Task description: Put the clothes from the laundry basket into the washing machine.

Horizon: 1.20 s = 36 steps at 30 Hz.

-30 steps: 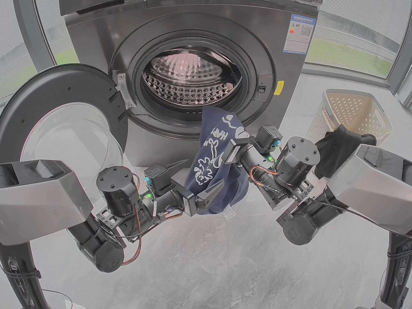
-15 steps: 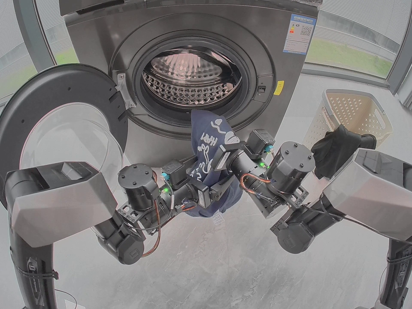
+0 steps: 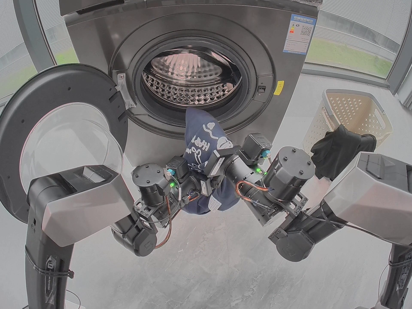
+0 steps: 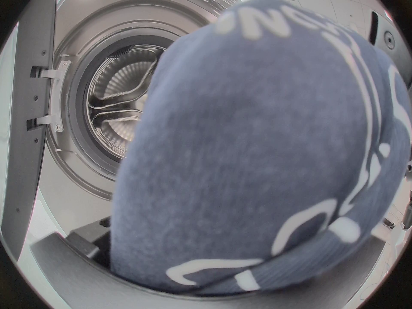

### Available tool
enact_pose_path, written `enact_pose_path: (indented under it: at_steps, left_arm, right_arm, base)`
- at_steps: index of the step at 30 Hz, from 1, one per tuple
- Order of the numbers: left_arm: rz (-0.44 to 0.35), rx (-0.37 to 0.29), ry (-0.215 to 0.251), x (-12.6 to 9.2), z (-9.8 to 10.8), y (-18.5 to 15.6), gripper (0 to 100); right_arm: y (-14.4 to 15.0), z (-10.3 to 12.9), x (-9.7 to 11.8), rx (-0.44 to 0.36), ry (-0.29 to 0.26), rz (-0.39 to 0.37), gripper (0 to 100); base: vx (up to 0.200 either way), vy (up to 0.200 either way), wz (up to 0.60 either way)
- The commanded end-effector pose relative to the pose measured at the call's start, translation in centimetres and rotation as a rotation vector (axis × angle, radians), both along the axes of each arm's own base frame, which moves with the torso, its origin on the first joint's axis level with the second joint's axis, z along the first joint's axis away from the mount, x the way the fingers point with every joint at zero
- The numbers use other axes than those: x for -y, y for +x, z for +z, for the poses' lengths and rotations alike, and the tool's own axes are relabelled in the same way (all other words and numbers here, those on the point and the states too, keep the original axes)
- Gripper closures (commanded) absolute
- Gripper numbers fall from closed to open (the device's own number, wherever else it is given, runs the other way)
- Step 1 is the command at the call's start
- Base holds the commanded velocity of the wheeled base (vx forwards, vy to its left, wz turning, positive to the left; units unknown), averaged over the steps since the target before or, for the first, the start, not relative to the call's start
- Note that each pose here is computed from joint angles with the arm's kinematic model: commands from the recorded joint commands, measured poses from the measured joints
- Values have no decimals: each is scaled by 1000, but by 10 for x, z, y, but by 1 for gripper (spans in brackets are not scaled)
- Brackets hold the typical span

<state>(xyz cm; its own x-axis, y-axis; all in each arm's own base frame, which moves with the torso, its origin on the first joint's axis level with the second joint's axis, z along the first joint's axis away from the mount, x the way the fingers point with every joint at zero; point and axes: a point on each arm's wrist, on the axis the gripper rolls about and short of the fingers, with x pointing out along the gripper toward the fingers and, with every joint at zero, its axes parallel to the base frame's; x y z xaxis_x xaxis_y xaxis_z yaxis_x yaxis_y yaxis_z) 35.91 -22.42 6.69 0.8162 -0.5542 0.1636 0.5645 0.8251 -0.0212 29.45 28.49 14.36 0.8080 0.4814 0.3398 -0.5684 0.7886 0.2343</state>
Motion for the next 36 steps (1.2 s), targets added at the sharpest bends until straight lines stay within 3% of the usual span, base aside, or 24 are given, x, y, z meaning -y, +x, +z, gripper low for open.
enact_pose_path:
  at_steps: [1,8,13,16,26,27,31,34,36]
  left_arm:
    - [7,-6,-6,1,-5,4,100]
    - [20,-8,-14,-4,-3,6,100]
    - [49,40,-56,-18,27,4,100]
    - [57,32,-76,-25,39,-6,100]
    - [73,8,-67,-33,44,-21,100]
    - [80,13,-72,-34,47,-22,100]
    - [95,11,-73,-38,52,-29,100]
    - [86,-16,-55,-45,54,-47,100]
    - [89,-33,-34,-50,53,-56,100]
  right_arm:
    - [-2,0,0,-3,-2,4,100]
    - [2,3,9,-4,6,-17,100]
    - [12,3,36,-28,3,-85,100]
    - [13,-9,44,-69,-21,-97,100]
    - [8,-15,39,-85,-32,-72,100]
    - [7,-12,40,-84,-20,-69,0]
    - [-3,-8,49,-94,-32,-59,0]
    - [-42,-23,67,-155,-174,59,0]
    - [-65,-28,73,-188,-224,114,0]
  base:
    - [0,0,0]
    - [0,0,0]
    - [0,0,0]
    - [0,0,0]
    - [0,0,0]
    - [0,0,0]
    - [0,0,0]
    - [0,0,0]
    - [0,0,0]
